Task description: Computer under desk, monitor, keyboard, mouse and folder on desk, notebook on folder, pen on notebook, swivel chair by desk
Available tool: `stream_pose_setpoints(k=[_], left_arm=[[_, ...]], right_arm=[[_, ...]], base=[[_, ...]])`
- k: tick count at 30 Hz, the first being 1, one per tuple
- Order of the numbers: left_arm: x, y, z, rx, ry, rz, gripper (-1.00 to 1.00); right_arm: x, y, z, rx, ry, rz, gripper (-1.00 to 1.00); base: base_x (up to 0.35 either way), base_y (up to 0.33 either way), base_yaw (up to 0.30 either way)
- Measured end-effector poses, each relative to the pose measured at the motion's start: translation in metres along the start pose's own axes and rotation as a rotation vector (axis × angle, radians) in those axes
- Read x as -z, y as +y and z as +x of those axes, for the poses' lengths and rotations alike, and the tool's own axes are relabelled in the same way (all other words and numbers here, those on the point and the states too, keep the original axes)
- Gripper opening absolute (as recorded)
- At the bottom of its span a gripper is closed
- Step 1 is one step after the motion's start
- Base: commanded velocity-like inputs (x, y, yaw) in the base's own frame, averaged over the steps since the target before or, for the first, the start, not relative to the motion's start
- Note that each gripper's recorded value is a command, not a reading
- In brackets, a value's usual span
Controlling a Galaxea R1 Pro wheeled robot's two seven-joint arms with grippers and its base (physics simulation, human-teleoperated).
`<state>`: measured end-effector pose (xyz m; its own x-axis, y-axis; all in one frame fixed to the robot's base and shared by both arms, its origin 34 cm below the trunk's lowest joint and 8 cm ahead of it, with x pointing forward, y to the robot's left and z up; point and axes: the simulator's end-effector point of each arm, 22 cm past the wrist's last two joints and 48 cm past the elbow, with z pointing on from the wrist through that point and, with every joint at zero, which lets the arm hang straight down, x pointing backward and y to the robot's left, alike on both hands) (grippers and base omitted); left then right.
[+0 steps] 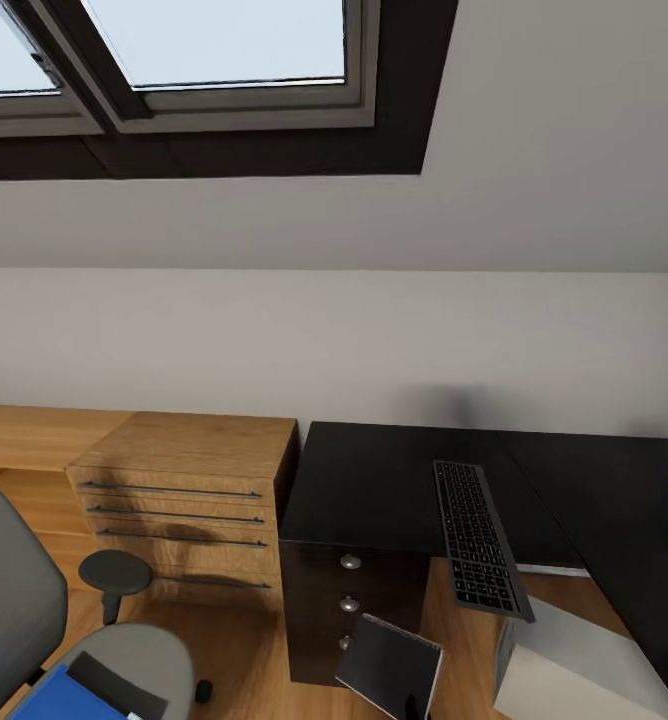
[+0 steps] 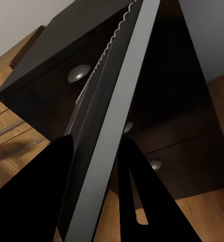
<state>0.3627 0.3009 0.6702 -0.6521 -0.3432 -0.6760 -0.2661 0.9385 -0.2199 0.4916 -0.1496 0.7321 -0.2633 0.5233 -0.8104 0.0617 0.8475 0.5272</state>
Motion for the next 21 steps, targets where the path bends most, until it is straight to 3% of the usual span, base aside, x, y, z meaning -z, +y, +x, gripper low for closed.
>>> stream_pose_setpoints(k=[7,11,14,17,19,21], left_arm=[[0.000,-0.020,-0.039,-0.005,-0.082,0.033,1.00],[0.001,-0.039,-0.052,-0.017,-0.106,0.067,1.00],[0.004,-0.054,-0.073,-0.024,-0.134,0.097,1.00],[0.011,-0.076,-0.101,-0.028,-0.115,0.141,1.00],[0.015,-0.084,-0.107,-0.027,-0.090,0.155,1.00],[0.022,-0.095,-0.126,-0.005,-0.099,0.183,1.00]], right_arm=[[-0.006,0.016,-0.005,-0.005,-0.012,-0.024,-1.00],[-0.018,0.024,-0.032,-0.032,-0.081,0.006,-1.00],[-0.030,0.031,-0.070,-0.059,-0.168,0.037,-1.00],[-0.041,0.054,-0.117,-0.085,-0.263,0.016,-1.00],[-0.045,0.063,-0.126,-0.112,-0.266,0.011,-1.00],[-0.052,0.068,-0.131,-0.135,-0.239,0.018,-1.00]], base=[[0.000,0.000,0.000],[0.000,0.000,0.000],[0.000,0.000,0.000],[0.000,0.000,0.000],[0.000,0.000,0.000],[0.000,0.000,0.000]])
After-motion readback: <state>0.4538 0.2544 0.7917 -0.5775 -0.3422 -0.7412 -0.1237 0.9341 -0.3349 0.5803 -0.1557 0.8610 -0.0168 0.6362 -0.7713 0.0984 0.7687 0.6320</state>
